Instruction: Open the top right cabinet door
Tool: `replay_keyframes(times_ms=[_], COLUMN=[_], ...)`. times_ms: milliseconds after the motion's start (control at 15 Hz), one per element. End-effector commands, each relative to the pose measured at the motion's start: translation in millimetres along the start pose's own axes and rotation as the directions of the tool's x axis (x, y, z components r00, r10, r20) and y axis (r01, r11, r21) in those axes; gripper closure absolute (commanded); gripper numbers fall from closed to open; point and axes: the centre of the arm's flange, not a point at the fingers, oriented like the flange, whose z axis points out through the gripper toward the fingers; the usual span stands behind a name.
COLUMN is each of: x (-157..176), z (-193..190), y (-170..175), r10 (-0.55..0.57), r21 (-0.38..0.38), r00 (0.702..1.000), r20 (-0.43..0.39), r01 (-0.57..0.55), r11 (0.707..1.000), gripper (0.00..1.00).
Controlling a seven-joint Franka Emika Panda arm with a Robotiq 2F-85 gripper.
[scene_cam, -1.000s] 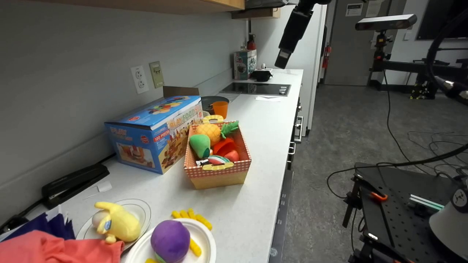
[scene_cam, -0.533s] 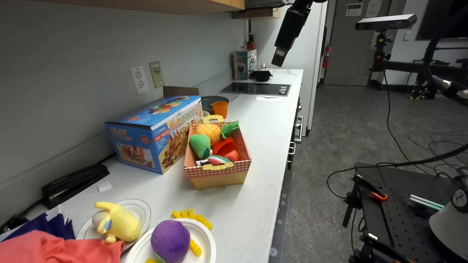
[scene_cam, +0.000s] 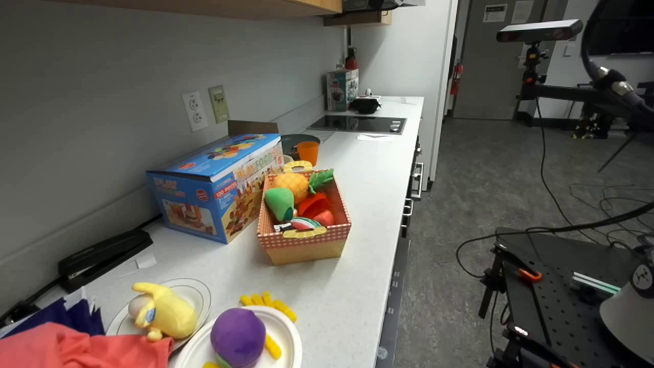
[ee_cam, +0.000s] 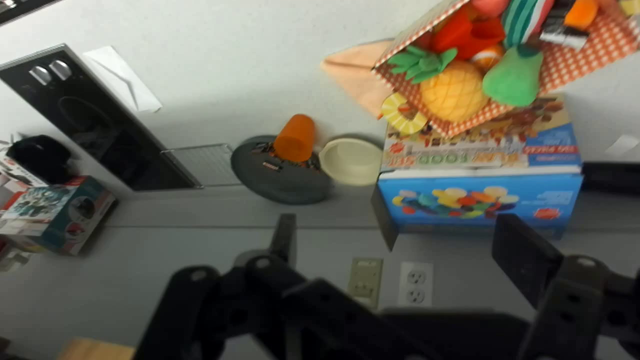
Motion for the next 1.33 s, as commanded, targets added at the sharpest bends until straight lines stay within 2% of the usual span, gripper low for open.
replay_keyframes(times_ms=[0, 200, 267, 467, 667, 867, 1267], x=[53, 86, 55, 71, 74, 90, 133], z=[-13, -7, -18, -5, -3, 3, 20], y=[37, 53, 53, 57, 55, 59, 67], r10=[0.123, 0.205, 0.163, 0.194, 0.198, 0.198, 0.242], r21=[-0.055, -0.062, -0.046, -0.042, -0.040, -0.012, 0.035], r00=[0.983, 0.951, 0.968, 0.960, 0.959, 0.958, 0.925], r20=[-0.136, -0.231, -0.189, -0.203, -0.203, -0.209, -0.295], r01=[-0.132, -0.225, -0.174, -0.206, -0.210, -0.205, -0.242], r11=[0.990, 0.972, 0.984, 0.978, 0.977, 0.979, 0.970], gripper=[0.00, 0.00, 0.00, 0.00, 0.00, 0.00, 0.00])
